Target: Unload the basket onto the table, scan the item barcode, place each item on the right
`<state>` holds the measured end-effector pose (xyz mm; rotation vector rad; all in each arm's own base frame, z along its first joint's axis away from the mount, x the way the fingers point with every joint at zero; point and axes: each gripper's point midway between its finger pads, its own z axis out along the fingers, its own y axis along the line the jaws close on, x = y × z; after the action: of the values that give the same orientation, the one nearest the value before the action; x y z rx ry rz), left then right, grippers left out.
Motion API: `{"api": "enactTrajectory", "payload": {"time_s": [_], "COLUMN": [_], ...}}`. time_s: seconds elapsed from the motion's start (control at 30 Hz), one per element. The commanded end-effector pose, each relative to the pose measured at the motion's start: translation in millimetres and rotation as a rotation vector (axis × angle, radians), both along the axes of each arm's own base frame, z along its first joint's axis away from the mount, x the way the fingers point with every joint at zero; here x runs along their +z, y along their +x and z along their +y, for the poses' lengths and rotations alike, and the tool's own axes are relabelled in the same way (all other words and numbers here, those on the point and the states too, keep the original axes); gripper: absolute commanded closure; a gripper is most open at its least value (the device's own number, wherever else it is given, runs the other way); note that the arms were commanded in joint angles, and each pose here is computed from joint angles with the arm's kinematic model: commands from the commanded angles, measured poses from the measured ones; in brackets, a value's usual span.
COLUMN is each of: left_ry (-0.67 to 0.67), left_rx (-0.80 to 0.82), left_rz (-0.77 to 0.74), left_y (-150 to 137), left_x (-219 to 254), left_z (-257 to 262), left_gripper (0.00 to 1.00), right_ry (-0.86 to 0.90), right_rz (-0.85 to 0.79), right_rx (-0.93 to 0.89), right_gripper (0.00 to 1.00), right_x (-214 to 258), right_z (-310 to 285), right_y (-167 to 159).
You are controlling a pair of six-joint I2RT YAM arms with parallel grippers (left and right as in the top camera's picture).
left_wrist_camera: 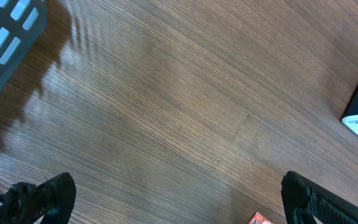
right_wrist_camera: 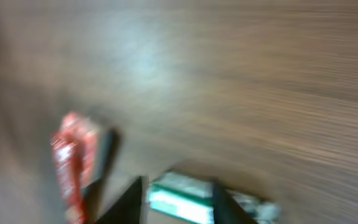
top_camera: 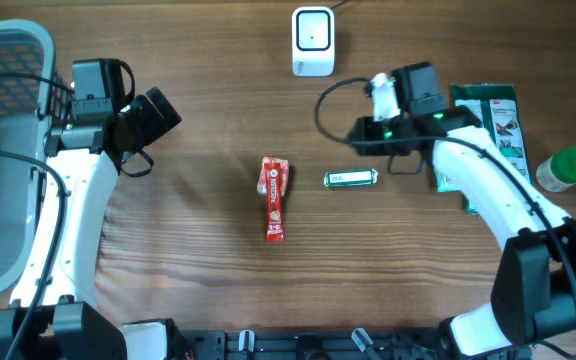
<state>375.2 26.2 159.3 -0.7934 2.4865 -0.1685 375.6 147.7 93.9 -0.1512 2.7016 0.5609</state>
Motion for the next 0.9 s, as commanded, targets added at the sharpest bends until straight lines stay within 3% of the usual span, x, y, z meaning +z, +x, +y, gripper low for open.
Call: {"api": "enactTrajectory", "payload": {"time_s": [0.0,0.37,0.63,0.87], "left_ry": [0.01,0.01,0.01,0.01], "left_rx": [0.009,0.009,0.009,0.009], "left_rz": [-0.016,-0.016,-0.016,-0.016], "left_y": [1,1,1,1], "left_x": [6,6,6,6], "left_z": [3,3,3,3], "left_gripper": [0.0,0.0,0.0,0.0], "right_ry": [-0.168,-0.179,0.009,0.017], "right_rz": [-0.004,0.26,0.496,0.497], "right_rx": [-0.136,-0.093,-0.019,-0.016], "right_gripper": [0.79,0.73,0.66,0.62], "right_x": [-20,-89,-81,-66], "right_z": [-39,-37,-7,-5], "right_y": [16,-27,-79,-72]}}
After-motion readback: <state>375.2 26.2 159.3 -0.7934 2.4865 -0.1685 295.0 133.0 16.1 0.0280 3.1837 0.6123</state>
